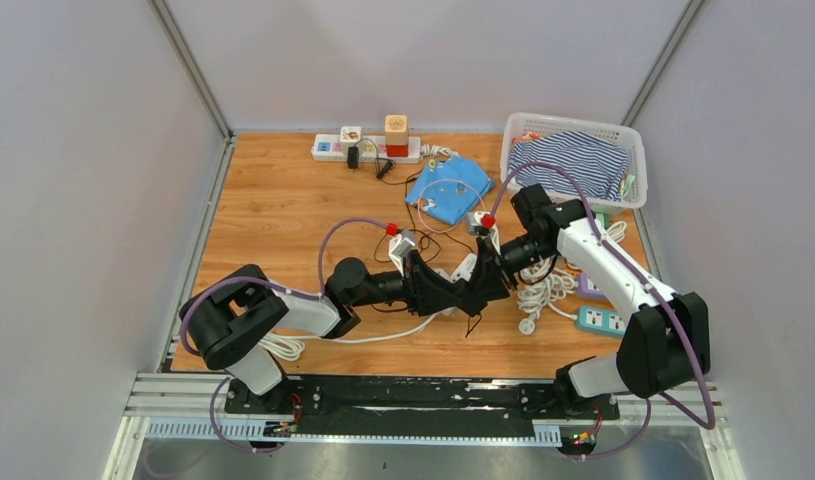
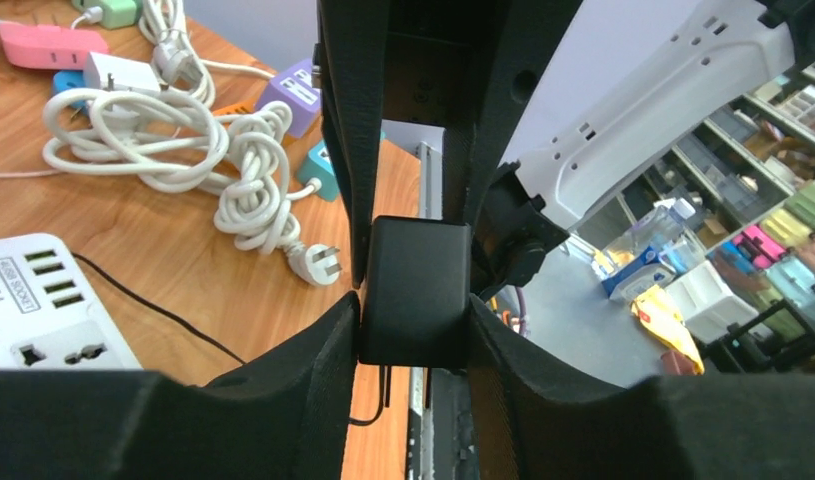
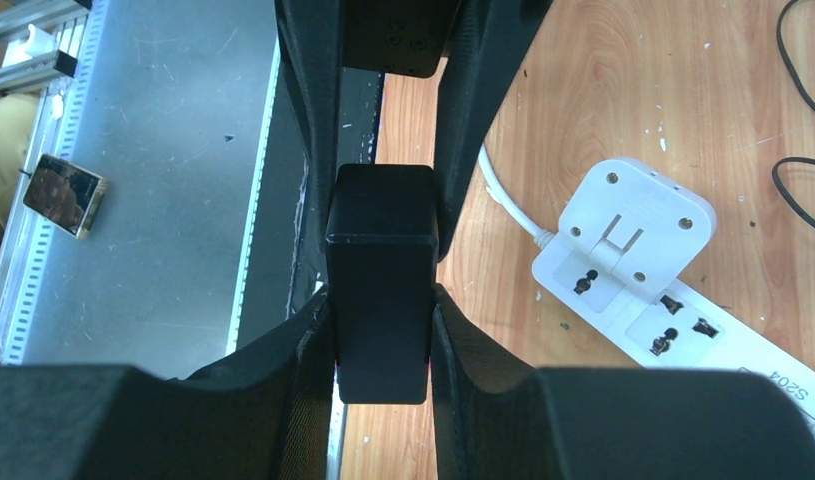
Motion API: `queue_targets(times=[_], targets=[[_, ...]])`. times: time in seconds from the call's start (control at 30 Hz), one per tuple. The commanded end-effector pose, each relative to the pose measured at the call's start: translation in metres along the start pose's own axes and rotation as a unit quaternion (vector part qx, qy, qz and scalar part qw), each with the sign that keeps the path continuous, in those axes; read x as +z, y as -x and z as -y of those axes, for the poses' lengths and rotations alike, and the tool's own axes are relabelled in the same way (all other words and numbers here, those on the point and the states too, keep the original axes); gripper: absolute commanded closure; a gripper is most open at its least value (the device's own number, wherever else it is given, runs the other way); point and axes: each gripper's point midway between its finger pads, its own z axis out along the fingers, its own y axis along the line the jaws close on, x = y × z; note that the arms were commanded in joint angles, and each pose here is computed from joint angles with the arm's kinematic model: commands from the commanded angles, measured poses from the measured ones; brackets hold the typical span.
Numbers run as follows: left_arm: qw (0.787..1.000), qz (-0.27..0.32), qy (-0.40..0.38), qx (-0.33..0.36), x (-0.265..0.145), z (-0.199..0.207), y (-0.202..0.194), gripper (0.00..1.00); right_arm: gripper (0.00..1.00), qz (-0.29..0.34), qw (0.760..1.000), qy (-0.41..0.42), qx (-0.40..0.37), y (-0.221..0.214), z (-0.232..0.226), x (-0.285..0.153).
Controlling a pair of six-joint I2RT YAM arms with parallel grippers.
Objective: Pull the plug off the socket
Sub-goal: Place the plug at the center of the board.
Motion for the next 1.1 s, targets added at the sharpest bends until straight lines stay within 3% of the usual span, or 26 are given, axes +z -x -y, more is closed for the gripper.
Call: queue_targets(times=[0.0, 0.17, 0.33, 0.53, 0.77, 1.07], targets=[[0.999, 0.012, -0.033, 0.012, 0.007, 0.012, 0.01, 0.65, 1.0, 0.012, 1.0, 0.015, 0.004, 0.012, -0.007, 0.001], [0.999, 0.016, -0.04, 0.013, 0.006, 0.015, 0.012, 1.0, 0.99, 0.01, 1.0, 0.015, 0.005, 0.011, -0.007, 0.001], [0.999, 0.029, -0.038, 0.026, 0.001, 0.019, 0.018, 1.0, 0.52, -0.002, 1.0, 0.005, 0.002, 0.008, -0.005, -0.001], [0.998, 0.042, -0.03, 0.035, -0.013, 0.023, 0.03, 1.0, 0.22, -0.021, 0.999, -0.02, -0.014, 0.005, -0.003, -0.007], [0.997, 0.067, -0.01, 0.049, -0.032, 0.028, 0.057, 1.0, 0.19, -0.021, 0.997, -0.059, -0.039, 0.01, -0.003, -0.023], [0.989, 0.113, 0.031, 0.091, -0.049, 0.044, 0.122, 1.0, 0.19, 0.005, 0.994, -0.099, -0.047, 0.019, 0.0, -0.043]])
